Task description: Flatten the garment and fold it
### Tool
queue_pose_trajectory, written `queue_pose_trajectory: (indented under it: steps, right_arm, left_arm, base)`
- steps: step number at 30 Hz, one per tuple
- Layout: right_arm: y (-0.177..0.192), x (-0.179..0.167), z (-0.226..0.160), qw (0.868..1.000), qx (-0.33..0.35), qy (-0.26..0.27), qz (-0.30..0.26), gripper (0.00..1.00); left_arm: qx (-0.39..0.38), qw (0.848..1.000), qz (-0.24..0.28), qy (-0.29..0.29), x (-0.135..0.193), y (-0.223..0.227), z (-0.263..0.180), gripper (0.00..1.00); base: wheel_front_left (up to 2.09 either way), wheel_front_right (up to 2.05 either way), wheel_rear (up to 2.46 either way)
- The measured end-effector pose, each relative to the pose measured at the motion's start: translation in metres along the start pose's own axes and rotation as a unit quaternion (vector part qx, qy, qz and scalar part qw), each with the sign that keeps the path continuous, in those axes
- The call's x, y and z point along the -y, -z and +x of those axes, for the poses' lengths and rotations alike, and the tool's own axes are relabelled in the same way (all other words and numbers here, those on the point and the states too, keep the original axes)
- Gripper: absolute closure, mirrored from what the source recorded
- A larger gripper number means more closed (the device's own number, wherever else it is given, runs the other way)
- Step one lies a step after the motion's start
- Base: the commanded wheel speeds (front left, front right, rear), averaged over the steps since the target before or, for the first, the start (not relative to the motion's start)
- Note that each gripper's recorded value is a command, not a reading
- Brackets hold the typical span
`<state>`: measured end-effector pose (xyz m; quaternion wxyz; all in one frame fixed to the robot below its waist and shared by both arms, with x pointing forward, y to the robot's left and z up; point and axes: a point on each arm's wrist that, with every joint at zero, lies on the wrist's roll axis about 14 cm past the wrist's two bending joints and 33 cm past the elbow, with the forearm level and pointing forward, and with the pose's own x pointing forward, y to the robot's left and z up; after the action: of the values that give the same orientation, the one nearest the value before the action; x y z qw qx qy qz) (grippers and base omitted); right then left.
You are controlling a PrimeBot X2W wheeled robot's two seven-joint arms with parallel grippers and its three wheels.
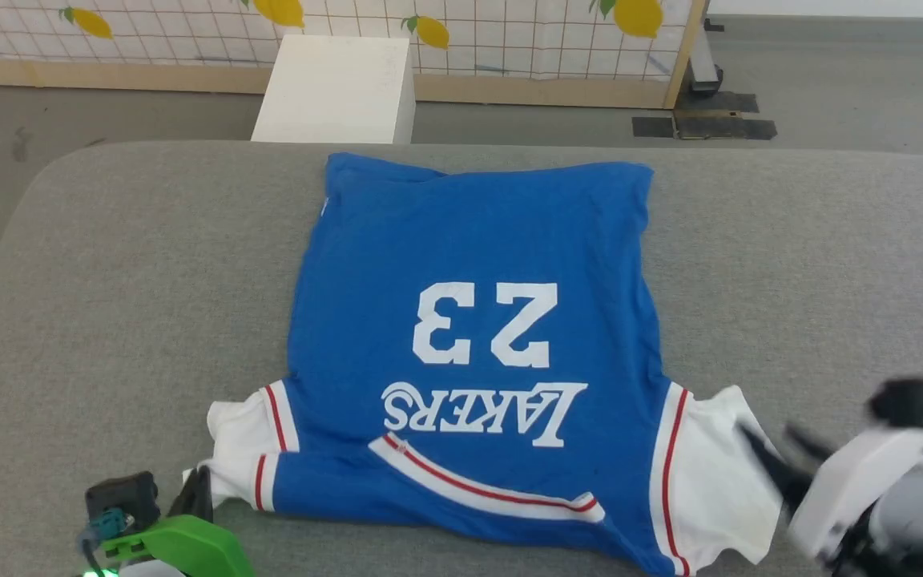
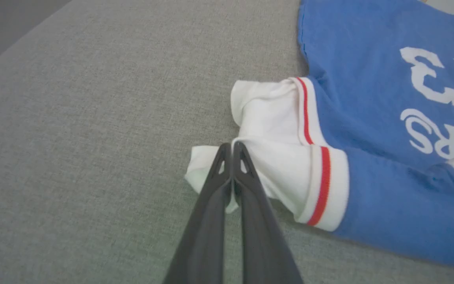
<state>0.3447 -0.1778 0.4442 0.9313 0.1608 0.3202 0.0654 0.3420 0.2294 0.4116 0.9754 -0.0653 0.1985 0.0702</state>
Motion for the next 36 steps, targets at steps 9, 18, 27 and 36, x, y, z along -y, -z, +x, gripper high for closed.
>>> queue_pose_trajectory:
  steps: [9, 18, 27, 36]
  right_arm:
    - [-0.153, 0.003, 0.020, 0.975, 0.219, -0.003, 0.035, 0.00]
    - [-0.210, 0.002, 0.129, 0.988, 0.122, 0.074, -0.057, 0.00]
    - [-0.167, 0.009, 0.222, 0.982, -0.058, 0.125, -0.132, 0.00]
    - [-0.116, -0.005, 0.290, 0.968, -0.142, 0.111, -0.173, 0.00]
  left_arm:
    - [0.059, 0.998, -0.029, 0.017, 0.014, -0.032, 0.008, 1.00]
    - [0.042, 0.998, -0.033, 0.035, 0.028, -0.019, 0.033, 1.00]
    - [0.013, 0.999, -0.041, 0.020, 0.024, 0.008, 0.055, 1.00]
    - [0.010, 0.999, -0.043, -0.009, 0.009, 0.022, 0.060, 1.00]
  base:
    - [0.00, 0.00, 0.00]
    - [0.00, 0.00, 0.00]
    - [0.00, 0.00, 0.00]
    - [0.00, 0.00, 0.00]
